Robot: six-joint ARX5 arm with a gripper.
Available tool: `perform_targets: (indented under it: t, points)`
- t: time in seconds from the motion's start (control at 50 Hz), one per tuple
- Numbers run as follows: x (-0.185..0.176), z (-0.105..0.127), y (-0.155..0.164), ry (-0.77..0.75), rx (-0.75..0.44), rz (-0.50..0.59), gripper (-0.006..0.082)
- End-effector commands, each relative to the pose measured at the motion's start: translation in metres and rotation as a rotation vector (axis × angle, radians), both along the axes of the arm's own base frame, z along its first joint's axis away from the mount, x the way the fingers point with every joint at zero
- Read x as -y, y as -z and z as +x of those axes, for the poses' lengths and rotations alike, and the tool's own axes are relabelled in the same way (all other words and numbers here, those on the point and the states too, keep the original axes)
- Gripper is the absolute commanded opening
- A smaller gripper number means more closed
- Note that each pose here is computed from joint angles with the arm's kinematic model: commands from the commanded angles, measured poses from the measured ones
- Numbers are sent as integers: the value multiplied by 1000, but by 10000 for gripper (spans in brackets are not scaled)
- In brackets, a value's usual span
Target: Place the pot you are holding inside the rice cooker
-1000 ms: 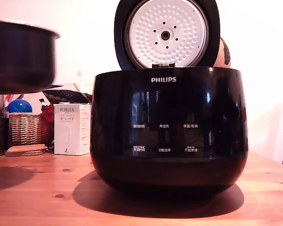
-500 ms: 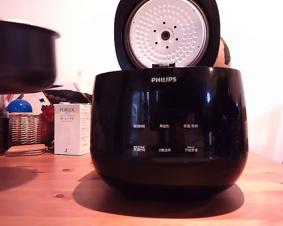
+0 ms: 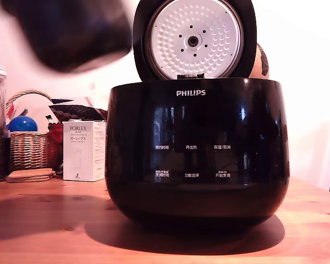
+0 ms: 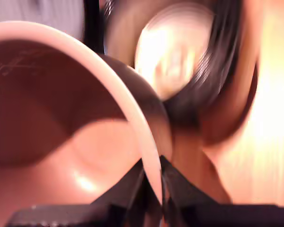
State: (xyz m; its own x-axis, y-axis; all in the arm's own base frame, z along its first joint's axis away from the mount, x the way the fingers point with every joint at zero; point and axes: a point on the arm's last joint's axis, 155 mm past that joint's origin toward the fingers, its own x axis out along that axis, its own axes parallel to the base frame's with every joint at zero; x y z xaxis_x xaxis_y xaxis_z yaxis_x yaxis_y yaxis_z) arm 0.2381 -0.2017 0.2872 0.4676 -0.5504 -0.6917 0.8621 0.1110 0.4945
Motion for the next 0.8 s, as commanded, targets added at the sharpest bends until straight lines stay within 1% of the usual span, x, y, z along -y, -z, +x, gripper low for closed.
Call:
perform_targets:
  t: [0.0, 0.18, 0.56, 0.68, 0.78]
  points:
    - [11, -4, -23, 40, 63, -51, -22]
    - [38, -13, -22, 120, 26, -65, -22]
    - [100, -22, -24, 267, -8, -43, -23]
    - [116, -23, -17, 304, -28, -18, -24]
    - [126, -19, -7, 311, -39, 14, -24]
